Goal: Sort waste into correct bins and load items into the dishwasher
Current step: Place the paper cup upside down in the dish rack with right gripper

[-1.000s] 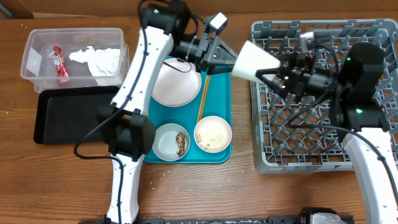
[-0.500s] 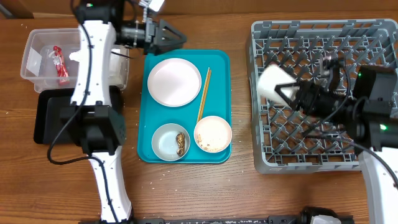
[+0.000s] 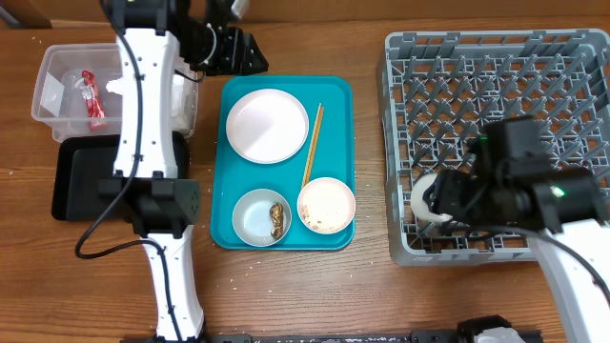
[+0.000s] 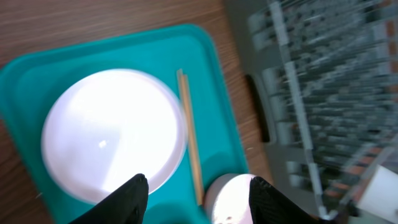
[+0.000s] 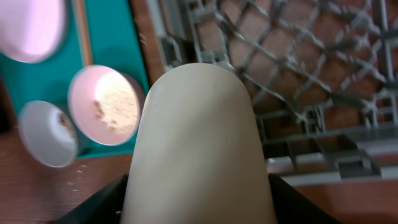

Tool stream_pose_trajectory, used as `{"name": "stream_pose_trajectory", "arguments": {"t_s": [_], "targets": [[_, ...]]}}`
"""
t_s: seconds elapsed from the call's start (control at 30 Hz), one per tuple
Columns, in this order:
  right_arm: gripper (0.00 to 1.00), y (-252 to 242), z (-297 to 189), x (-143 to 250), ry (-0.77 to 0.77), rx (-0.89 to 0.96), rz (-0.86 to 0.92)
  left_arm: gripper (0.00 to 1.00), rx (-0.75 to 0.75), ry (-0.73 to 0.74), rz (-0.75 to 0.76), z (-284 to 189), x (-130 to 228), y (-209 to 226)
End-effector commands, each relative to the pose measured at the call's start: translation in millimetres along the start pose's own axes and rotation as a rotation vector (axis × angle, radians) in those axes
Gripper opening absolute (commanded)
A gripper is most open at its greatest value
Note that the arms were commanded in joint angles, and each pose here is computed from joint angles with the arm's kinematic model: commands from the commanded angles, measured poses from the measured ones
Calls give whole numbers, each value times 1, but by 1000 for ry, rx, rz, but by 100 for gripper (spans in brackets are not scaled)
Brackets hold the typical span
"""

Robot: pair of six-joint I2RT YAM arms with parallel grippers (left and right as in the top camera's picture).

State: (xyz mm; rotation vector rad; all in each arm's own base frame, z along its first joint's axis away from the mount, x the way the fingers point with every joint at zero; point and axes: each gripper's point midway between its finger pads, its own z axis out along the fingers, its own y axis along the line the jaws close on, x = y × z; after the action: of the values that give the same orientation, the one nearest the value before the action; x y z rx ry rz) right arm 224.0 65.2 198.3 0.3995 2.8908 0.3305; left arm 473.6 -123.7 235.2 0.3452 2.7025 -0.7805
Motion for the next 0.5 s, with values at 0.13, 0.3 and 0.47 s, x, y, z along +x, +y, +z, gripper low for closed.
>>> {"name": "stream_pose_trajectory", "arguments": {"t_s": [0.13, 0.3, 0.47], "targets": [[38, -14, 31, -3, 95, 176, 65, 55, -254, 34, 36, 2, 5, 13], [38, -19, 45, 0, 163, 220, 71, 55, -289, 60, 56, 6, 10, 8], [42, -26, 56, 10, 204, 243, 75, 55, -298, 64, 62, 7, 11, 7]]}}
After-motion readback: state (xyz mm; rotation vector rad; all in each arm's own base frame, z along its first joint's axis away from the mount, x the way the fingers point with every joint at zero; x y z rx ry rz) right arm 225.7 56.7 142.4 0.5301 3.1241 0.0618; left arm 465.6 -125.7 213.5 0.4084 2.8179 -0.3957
